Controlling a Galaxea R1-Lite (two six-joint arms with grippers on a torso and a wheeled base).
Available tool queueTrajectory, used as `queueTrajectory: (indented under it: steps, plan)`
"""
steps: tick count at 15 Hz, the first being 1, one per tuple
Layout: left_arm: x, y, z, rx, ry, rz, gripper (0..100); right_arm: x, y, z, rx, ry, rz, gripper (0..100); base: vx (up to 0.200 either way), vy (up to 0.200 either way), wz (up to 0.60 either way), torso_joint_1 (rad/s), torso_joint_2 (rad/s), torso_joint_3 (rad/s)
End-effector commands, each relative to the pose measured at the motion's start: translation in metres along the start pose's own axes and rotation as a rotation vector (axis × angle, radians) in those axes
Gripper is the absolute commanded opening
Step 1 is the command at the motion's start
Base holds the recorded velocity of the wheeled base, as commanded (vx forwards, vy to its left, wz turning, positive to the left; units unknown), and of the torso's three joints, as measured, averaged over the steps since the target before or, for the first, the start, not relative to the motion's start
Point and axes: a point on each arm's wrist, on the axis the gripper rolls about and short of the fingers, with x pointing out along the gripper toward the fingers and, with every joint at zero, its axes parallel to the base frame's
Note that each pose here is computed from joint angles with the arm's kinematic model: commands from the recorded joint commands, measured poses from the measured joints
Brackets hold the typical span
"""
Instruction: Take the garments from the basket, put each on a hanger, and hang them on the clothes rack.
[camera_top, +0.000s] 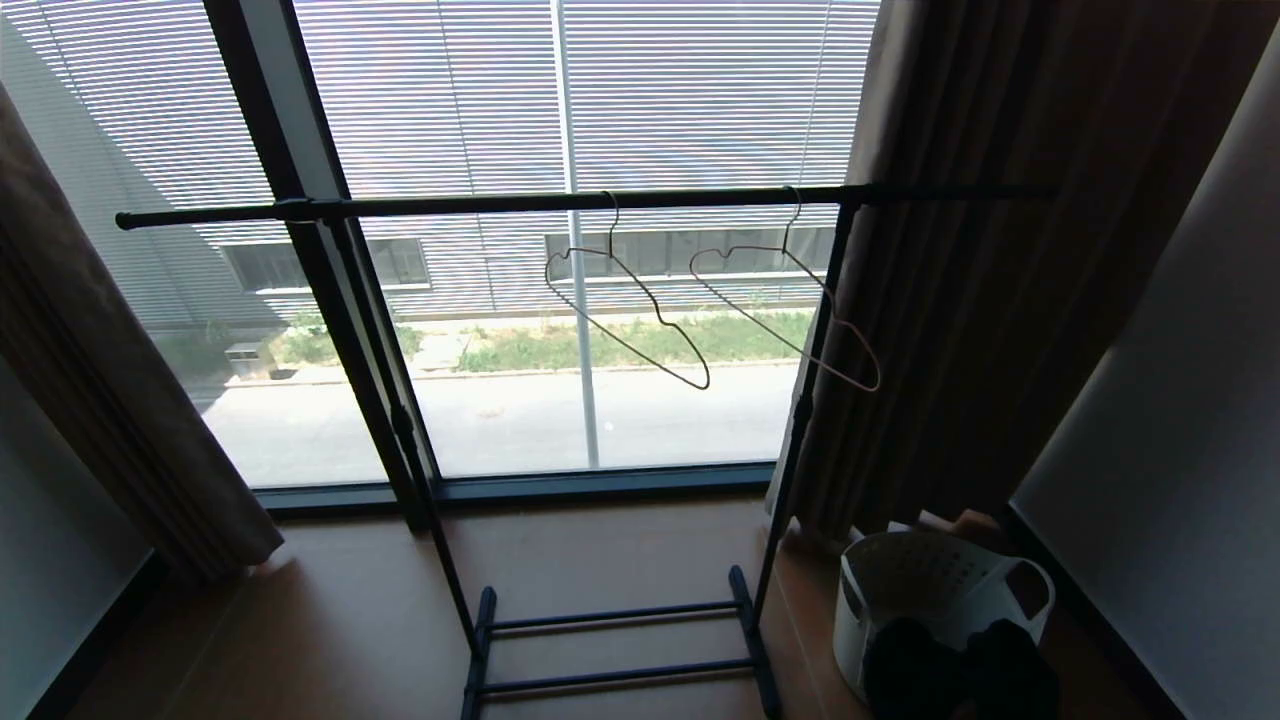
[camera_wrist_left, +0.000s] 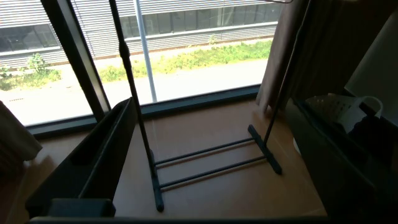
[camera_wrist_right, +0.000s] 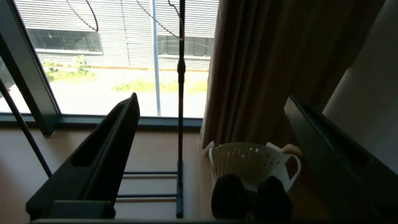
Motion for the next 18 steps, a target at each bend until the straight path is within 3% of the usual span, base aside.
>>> queueTrajectory:
  steps: [1, 18]
  plan:
    - [0.0001, 0.0000, 0.0000, 0.000, 0.001, 0.000, 100, 0.0001, 0.0000, 0.0001, -0.001, 0.000, 0.002, 100, 0.000, 0.000, 0.00, 0.000, 0.00, 0.000]
    - [0.0001, 0.0000, 0.0000, 0.003, 0.001, 0.000, 100, 0.0001, 0.0000, 0.0001, 0.001, 0.001, -0.001, 100, 0.000, 0.000, 0.00, 0.000, 0.00, 0.000]
